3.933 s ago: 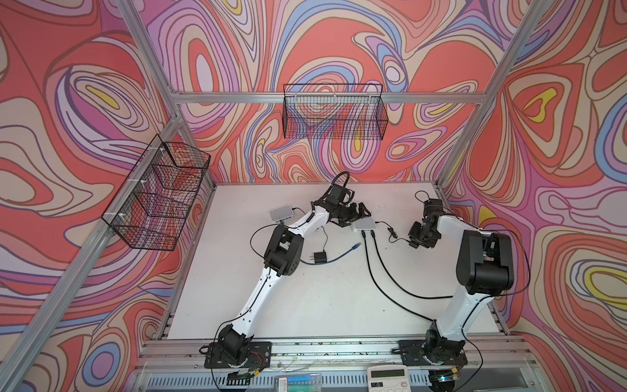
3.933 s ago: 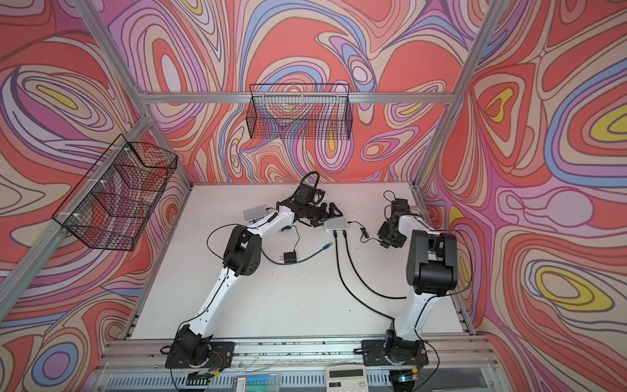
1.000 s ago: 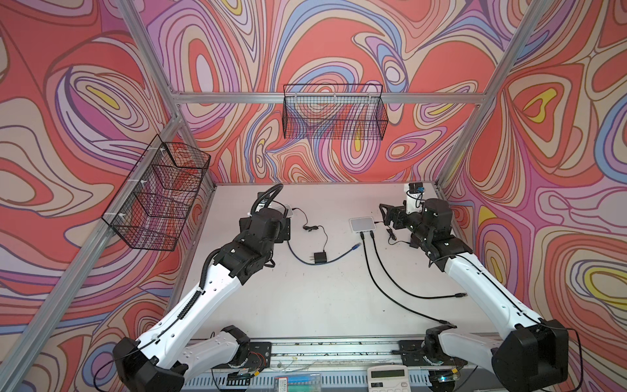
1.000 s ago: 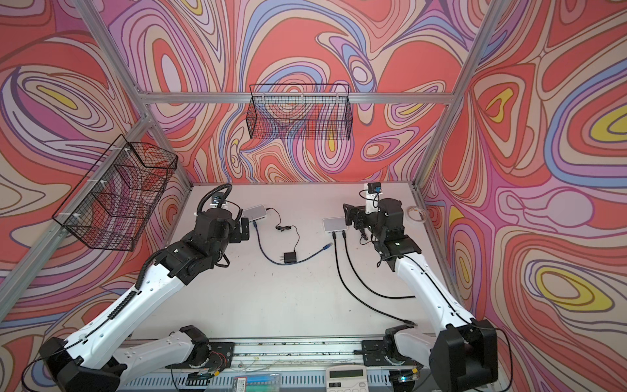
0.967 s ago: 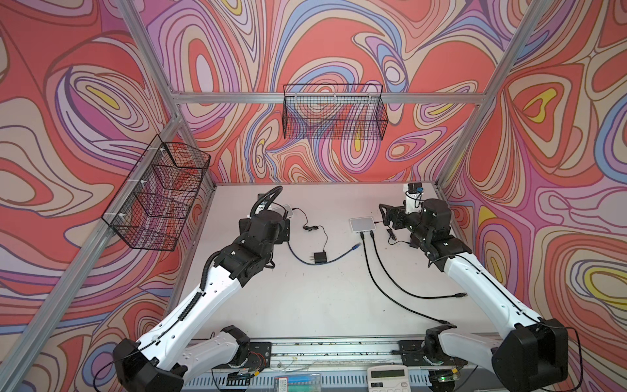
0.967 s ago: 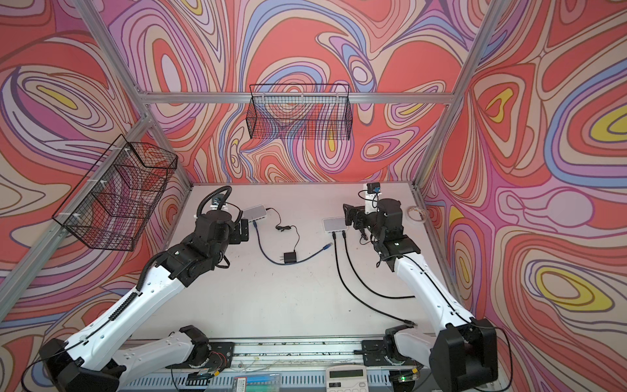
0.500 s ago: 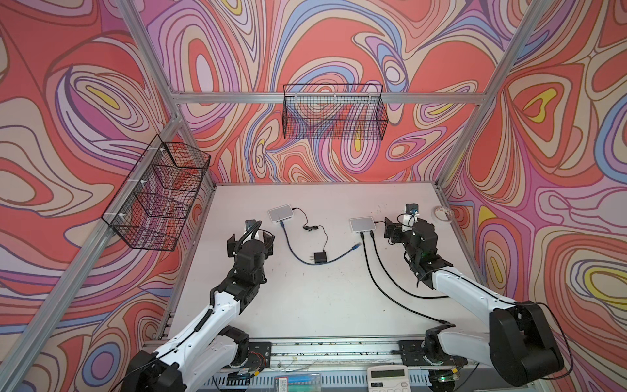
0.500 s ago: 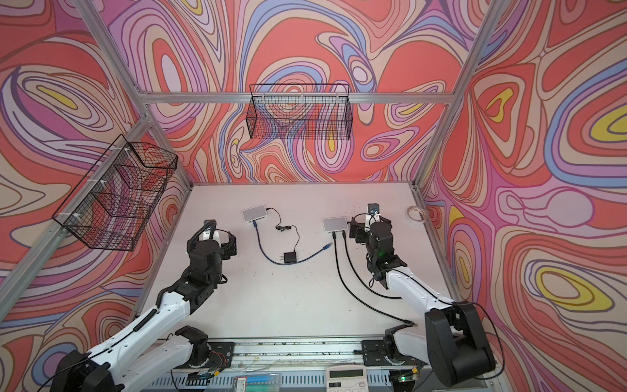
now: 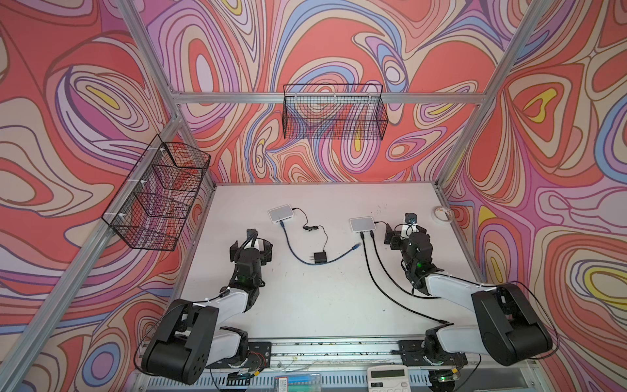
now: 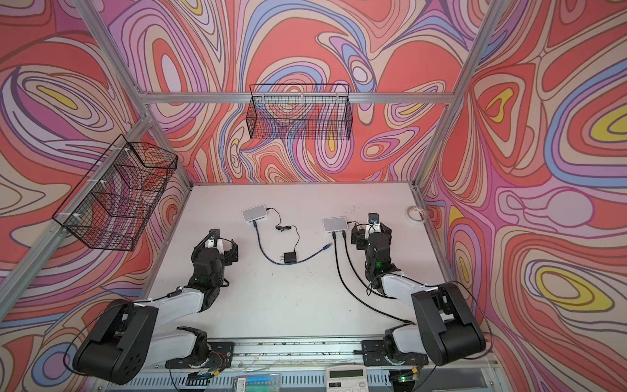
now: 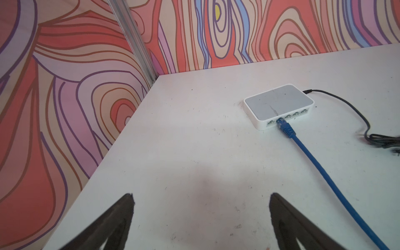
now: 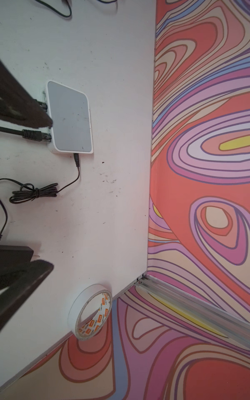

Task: Insert the plug into the switch port

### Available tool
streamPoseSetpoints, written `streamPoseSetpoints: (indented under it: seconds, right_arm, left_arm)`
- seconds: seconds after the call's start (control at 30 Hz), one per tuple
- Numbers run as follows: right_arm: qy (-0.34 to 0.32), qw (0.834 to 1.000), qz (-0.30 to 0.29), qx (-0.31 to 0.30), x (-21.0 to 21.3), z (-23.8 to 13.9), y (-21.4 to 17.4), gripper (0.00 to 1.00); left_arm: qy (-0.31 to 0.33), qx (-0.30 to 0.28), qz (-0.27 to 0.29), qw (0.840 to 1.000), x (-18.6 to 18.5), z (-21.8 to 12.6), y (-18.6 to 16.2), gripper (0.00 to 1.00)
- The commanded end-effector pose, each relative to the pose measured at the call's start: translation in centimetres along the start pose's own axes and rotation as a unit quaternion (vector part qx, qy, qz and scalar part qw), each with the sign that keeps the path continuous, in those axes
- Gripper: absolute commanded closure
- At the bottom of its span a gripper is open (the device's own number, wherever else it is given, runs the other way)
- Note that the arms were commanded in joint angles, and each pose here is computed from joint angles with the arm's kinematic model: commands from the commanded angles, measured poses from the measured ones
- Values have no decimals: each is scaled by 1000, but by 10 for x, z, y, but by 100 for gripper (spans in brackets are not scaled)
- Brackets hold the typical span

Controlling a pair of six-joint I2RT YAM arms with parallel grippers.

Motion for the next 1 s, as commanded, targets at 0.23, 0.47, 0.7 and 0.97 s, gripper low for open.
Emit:
streamPoseSetpoints:
  seconds: [0.23, 0.47, 0.7, 0.97]
  right_arm:
    - [-9, 1000, 5, -19, -20, 13, -22, 1]
    - [-6, 997, 37, -73, -37, -2, -38, 2]
    - [-28, 996, 48, -64, -41, 8, -55, 1]
    - [-16, 999, 39, 21, -37, 48, -51, 2]
  left_arm:
    - [-2, -39, -10, 999, 1, 10, 6, 0]
    - [12, -40, -6, 999, 0, 22, -1, 0]
    - [16, -38, -21, 999, 5, 22, -2, 0]
    - [14, -47, -25, 999, 6, 19, -5, 0]
Point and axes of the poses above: each gripper's point midway between its finger pads, its own z axis out along the fingers, its own x axis along the line the jaws close on, y = z × x, the point moved 8 cm from there along -z, back along the fingers, and after that the axes turned 4 degrees about -z, right-handed, at the moved point
